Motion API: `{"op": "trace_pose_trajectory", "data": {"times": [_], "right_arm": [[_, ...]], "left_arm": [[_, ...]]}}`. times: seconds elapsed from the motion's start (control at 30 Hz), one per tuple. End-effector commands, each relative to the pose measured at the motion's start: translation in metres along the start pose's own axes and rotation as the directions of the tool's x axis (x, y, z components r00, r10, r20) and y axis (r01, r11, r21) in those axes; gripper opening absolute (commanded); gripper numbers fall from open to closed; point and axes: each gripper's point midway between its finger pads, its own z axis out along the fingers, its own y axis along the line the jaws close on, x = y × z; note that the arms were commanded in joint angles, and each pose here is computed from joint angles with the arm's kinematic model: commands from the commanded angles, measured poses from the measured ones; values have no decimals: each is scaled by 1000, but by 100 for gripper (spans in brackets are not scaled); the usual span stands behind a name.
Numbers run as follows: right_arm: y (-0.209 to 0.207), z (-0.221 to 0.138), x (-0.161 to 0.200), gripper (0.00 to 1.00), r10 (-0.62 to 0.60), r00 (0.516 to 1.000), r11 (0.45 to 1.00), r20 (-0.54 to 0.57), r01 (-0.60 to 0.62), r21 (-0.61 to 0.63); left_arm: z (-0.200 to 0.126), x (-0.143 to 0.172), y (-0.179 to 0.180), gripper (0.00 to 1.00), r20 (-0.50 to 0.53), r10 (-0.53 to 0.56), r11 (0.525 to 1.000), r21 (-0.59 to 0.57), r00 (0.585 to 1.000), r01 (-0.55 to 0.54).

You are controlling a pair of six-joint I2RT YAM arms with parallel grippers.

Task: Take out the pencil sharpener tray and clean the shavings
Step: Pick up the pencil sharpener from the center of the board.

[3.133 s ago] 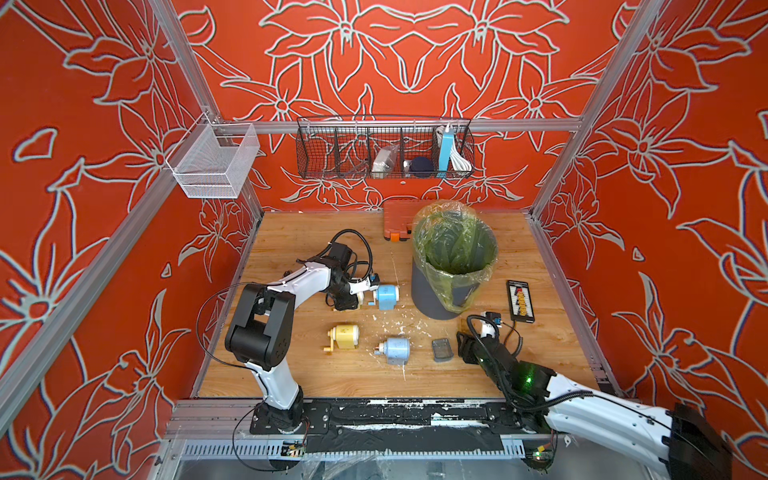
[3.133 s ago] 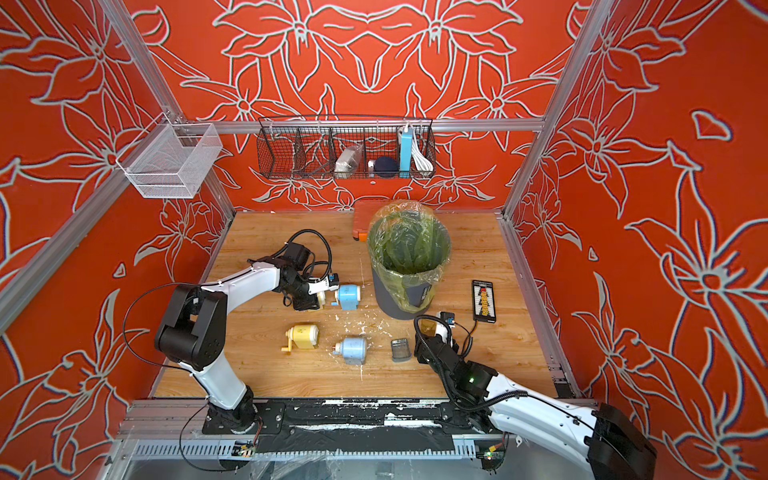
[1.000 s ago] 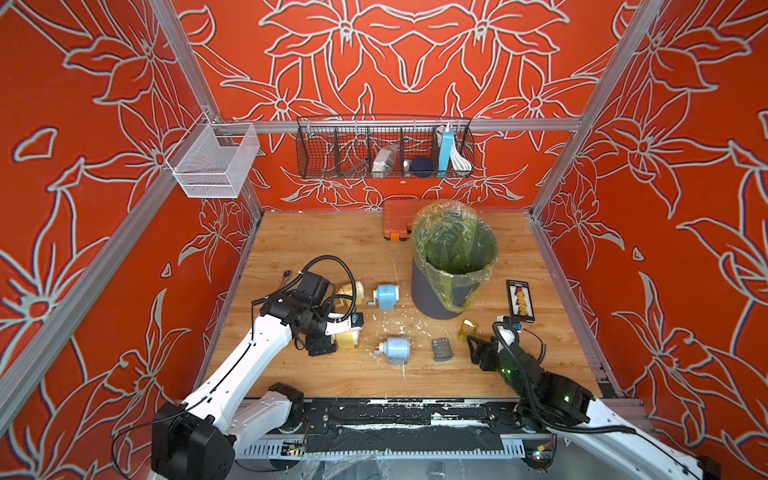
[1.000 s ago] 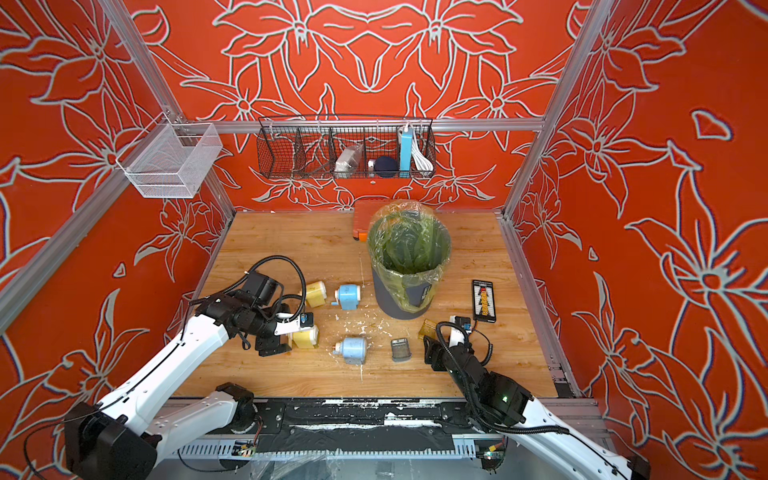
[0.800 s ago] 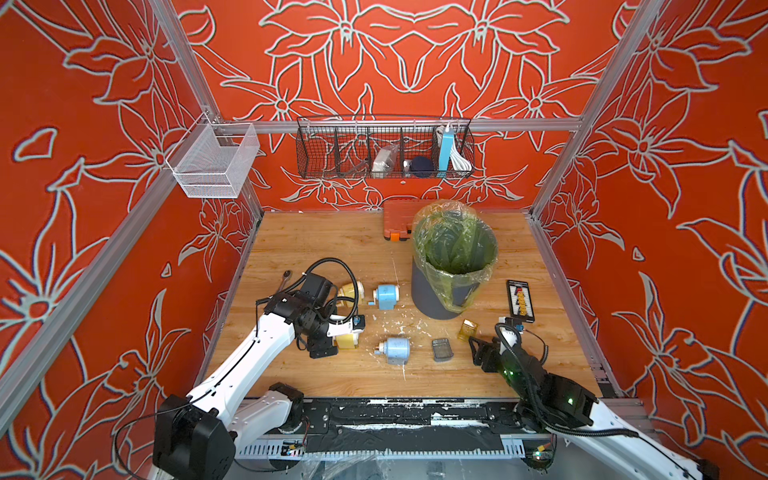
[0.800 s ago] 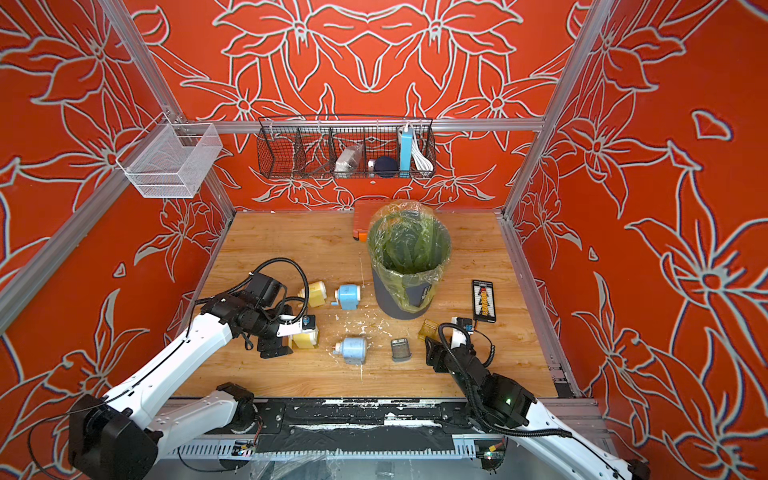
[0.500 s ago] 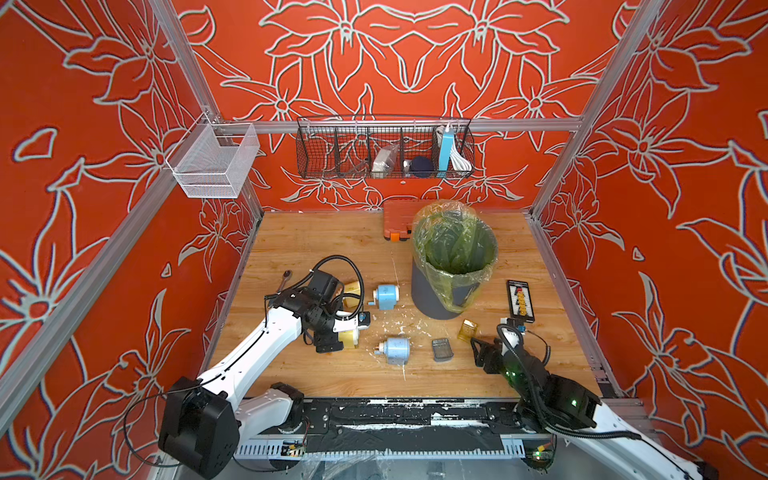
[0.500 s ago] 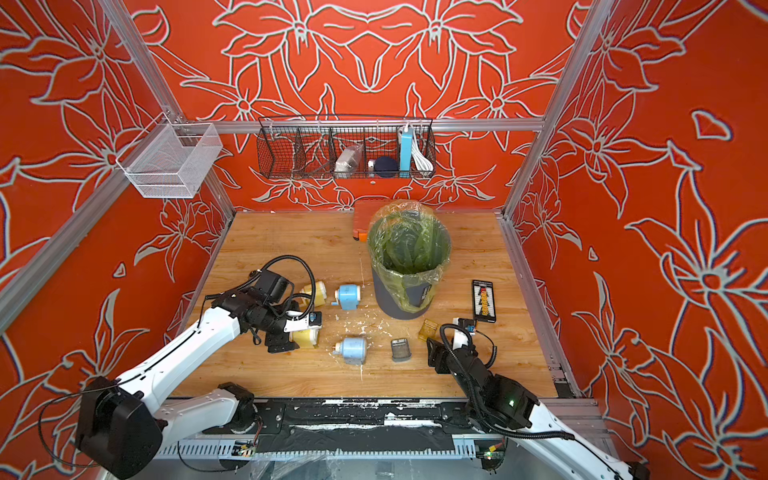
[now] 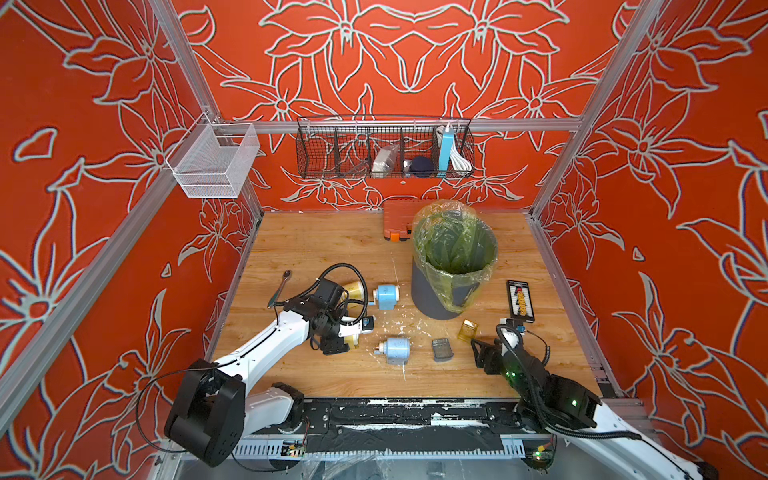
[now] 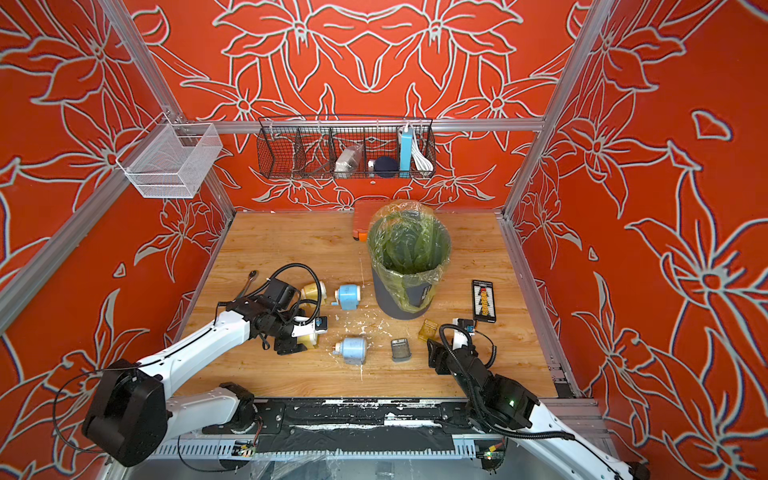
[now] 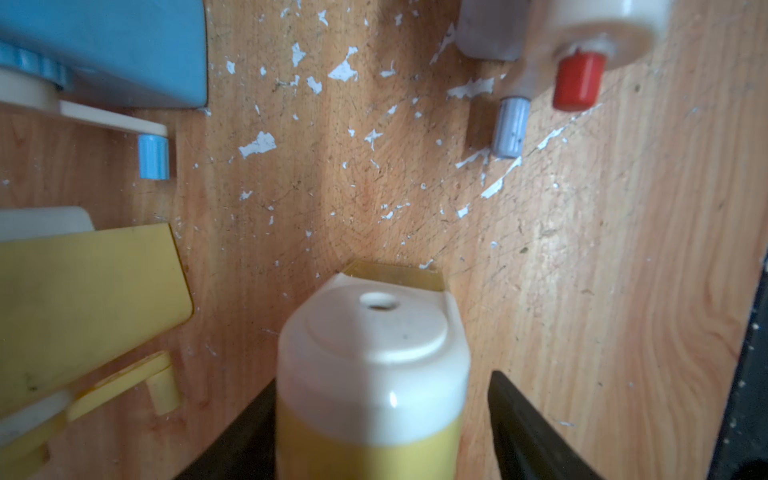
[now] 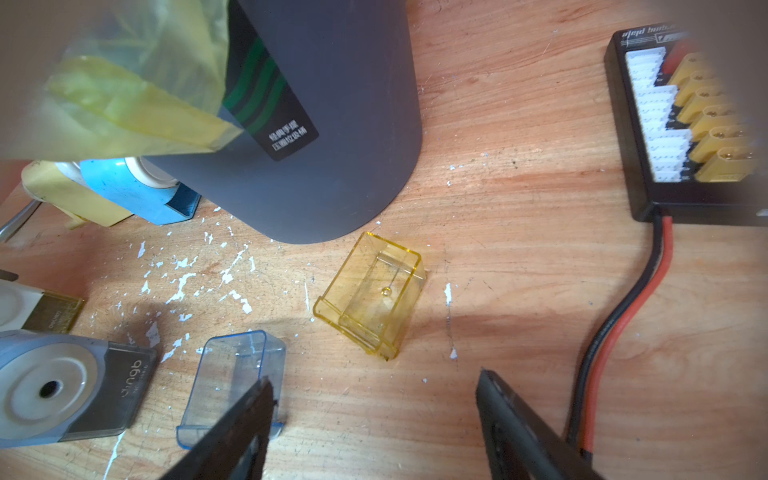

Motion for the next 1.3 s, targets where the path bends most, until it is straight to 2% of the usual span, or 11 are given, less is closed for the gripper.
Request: {"op": "trace_pose_trajectory", "data": {"times": [0.0, 0.37, 0.5, 0.67, 0.77, 0.93, 1.03, 1.13, 1.27], "right_arm": [[2, -7, -6, 79, 5, 1000, 1000, 6, -5, -12], [3, -9, -6, 79, 13, 1000, 999, 8, -13, -31], [7, -10, -6, 79, 11, 1000, 998, 9, -10, -56], [23, -12, -8, 79, -13, 1000, 989, 11, 14, -145], [32, -15, -11, 79, -28, 1000, 982, 14, 30, -186], [54, -31, -29, 83, -82, 995, 954, 56, 95, -285], [69, -52, -48, 96, -116, 989, 925, 95, 143, -351], [95, -78, -69, 97, -158, 977, 865, 140, 205, -458], [140, -107, -91, 97, -230, 955, 746, 185, 296, -597]], "left_arm": [[1, -8, 0, 69, 39, 16, 1000, 1, 999, -16], [2, -10, -15, 49, 46, 26, 999, 27, 999, -28], [2, -12, -24, 33, 43, 23, 999, 48, 999, -25], [-6, -15, -28, 15, 51, 13, 999, 30, 999, -14], [-16, -17, -30, 0, 63, 3, 1000, 7, 998, -4], [-51, -24, -38, 0, 94, -18, 1000, -10, 995, 19], [-82, -37, -47, 0, 146, -45, 999, 14, 988, 44], [-115, -55, -60, 0, 225, -59, 997, 59, 973, 47], [-156, -80, -78, 0, 332, -54, 992, 122, 942, 14]]}}
